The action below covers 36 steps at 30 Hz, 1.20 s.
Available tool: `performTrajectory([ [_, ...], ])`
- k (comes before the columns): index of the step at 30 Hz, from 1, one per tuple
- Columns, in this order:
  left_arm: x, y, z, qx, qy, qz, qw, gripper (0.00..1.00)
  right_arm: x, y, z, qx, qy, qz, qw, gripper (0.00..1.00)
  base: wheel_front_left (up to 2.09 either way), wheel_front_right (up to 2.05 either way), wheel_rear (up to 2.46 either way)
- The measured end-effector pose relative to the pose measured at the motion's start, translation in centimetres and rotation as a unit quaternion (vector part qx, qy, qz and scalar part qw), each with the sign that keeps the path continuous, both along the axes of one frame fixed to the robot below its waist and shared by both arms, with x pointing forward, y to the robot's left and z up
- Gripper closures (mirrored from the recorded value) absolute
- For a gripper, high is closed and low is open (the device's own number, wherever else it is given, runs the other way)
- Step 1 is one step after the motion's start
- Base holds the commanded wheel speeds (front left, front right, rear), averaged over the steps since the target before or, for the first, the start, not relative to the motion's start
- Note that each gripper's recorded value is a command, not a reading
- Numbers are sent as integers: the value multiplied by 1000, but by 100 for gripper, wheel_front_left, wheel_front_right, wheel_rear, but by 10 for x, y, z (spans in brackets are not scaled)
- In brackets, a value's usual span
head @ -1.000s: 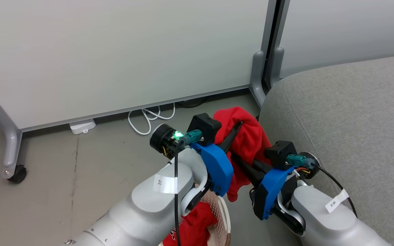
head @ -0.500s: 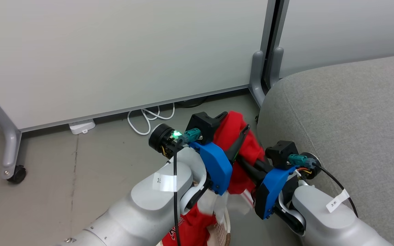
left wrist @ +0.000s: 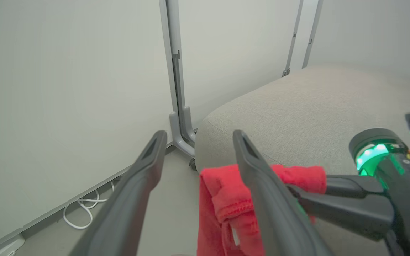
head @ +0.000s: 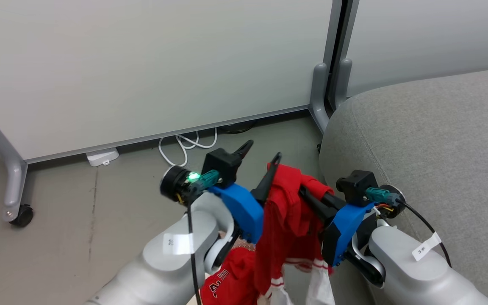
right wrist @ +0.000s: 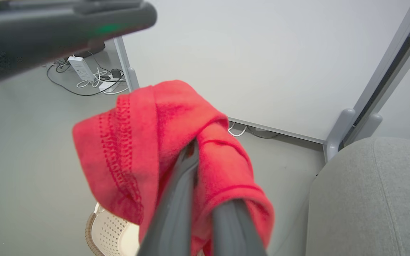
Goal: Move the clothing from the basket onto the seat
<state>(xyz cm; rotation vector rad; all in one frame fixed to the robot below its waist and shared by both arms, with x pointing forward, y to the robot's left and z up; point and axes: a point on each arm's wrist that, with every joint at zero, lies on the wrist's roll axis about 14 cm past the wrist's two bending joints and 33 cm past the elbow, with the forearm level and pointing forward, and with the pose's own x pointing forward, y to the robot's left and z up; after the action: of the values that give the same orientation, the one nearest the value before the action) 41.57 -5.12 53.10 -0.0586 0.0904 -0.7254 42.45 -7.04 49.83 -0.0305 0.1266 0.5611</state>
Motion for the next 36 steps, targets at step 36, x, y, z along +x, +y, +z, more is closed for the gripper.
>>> performTrajectory([
  [36,-60,125,-57,-37,6,161,986,0,-8,-17,13,6,-33,-19,999,100,0,0,0],
])
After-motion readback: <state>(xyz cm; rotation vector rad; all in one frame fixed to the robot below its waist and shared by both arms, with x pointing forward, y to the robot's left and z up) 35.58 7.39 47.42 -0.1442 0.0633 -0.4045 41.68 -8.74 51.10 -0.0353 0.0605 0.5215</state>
